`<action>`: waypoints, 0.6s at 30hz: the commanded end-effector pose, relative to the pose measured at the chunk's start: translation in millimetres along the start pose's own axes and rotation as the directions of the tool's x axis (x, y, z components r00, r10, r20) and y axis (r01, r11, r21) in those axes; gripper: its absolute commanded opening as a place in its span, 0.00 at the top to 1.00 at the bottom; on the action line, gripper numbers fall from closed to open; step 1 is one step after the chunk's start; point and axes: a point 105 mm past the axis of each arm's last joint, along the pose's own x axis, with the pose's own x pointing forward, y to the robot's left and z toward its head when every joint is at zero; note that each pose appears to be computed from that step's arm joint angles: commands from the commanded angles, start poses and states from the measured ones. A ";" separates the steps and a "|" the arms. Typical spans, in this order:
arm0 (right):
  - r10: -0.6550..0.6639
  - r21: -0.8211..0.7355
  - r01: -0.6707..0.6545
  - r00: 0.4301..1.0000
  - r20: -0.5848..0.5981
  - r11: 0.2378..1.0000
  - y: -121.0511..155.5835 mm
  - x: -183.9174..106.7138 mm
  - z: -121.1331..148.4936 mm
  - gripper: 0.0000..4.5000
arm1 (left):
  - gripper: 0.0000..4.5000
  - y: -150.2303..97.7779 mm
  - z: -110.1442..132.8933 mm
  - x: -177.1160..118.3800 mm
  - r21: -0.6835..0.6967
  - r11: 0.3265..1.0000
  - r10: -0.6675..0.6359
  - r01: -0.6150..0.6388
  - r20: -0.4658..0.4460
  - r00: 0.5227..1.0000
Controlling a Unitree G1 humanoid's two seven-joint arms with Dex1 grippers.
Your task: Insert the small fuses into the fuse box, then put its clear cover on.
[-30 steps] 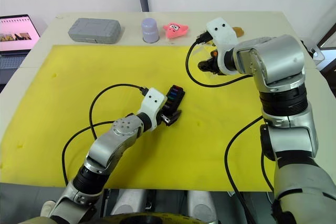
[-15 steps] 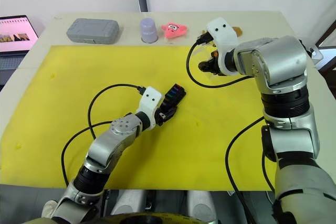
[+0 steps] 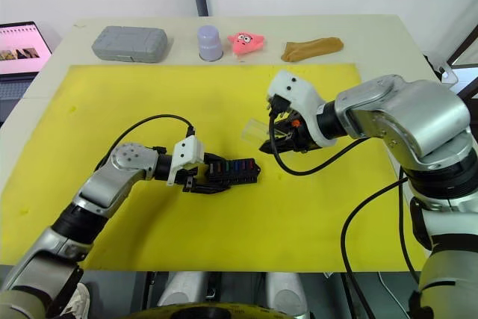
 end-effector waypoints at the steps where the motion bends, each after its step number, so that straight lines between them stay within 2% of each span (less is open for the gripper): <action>1: 0.044 -0.098 -0.048 0.998 -0.047 0.994 18.2 11.7 0.9 0.63 | 0.43 8.4 2.6 1.8 0.062 0.996 -0.058 0.057 0.017 0.998; 10: -0.020 -0.125 0.010 0.997 -0.078 0.992 13.2 36.0 10.6 0.63 | 0.43 12.2 3.2 10.0 0.092 0.990 -0.107 0.104 0.024 0.994; 18: -0.047 -0.162 0.030 0.994 -0.100 0.986 15.2 51.0 15.1 0.63 | 0.43 13.6 0.0 12.2 0.068 0.994 -0.083 0.081 0.024 0.996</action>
